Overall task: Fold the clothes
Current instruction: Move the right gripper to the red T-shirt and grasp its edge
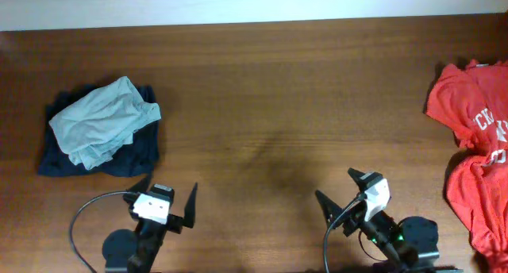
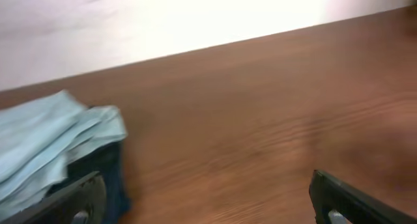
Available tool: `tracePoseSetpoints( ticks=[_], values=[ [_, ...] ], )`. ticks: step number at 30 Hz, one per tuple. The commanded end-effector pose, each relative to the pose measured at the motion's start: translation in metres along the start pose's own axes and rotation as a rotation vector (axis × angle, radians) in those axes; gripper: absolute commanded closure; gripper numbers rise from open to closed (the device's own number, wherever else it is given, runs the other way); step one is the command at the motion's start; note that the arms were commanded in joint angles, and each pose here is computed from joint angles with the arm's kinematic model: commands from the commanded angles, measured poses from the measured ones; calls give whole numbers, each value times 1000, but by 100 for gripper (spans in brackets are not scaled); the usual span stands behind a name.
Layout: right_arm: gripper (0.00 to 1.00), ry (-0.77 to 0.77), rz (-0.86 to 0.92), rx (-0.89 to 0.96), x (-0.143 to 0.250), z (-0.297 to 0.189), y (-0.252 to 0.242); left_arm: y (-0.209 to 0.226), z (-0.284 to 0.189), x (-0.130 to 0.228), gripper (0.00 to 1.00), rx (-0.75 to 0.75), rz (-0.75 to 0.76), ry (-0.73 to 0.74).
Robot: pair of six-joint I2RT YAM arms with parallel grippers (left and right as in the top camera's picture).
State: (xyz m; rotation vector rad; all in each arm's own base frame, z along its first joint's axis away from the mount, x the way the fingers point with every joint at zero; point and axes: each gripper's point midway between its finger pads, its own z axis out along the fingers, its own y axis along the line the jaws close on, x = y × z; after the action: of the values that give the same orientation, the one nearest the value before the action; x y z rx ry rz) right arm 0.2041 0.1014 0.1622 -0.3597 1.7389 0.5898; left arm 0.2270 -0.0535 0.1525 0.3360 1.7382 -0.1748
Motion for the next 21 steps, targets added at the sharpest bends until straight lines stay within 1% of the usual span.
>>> tracePoseSetpoints(
  ticks=[1,4,7,10,13,15,19,21],
  values=[
    [2,-73,55,-91,-21,-3,17,-23,-1,-13,1,137,-32,-55],
    [2,-157,64,-19,-51,-11,9,-22,-9,-42,1,132,-55,-128],
    [1,-232,28,62,-85,-23,4,-20,-25,-85,1,123,-44,-206],
    [1,-264,15,101,-113,-32,4,-11,-37,-125,1,75,-39,-233],
    [2,-234,31,108,-132,-30,4,0,-35,-147,1,35,-62,-170],
    [1,-165,67,123,-136,-24,1,4,-26,-156,1,39,-85,-98],
    [2,46,174,193,-140,-9,-14,12,0,-170,1,59,-145,99],
    [2,142,219,224,-149,-4,-19,16,12,-175,1,67,-173,210]
  ],
)
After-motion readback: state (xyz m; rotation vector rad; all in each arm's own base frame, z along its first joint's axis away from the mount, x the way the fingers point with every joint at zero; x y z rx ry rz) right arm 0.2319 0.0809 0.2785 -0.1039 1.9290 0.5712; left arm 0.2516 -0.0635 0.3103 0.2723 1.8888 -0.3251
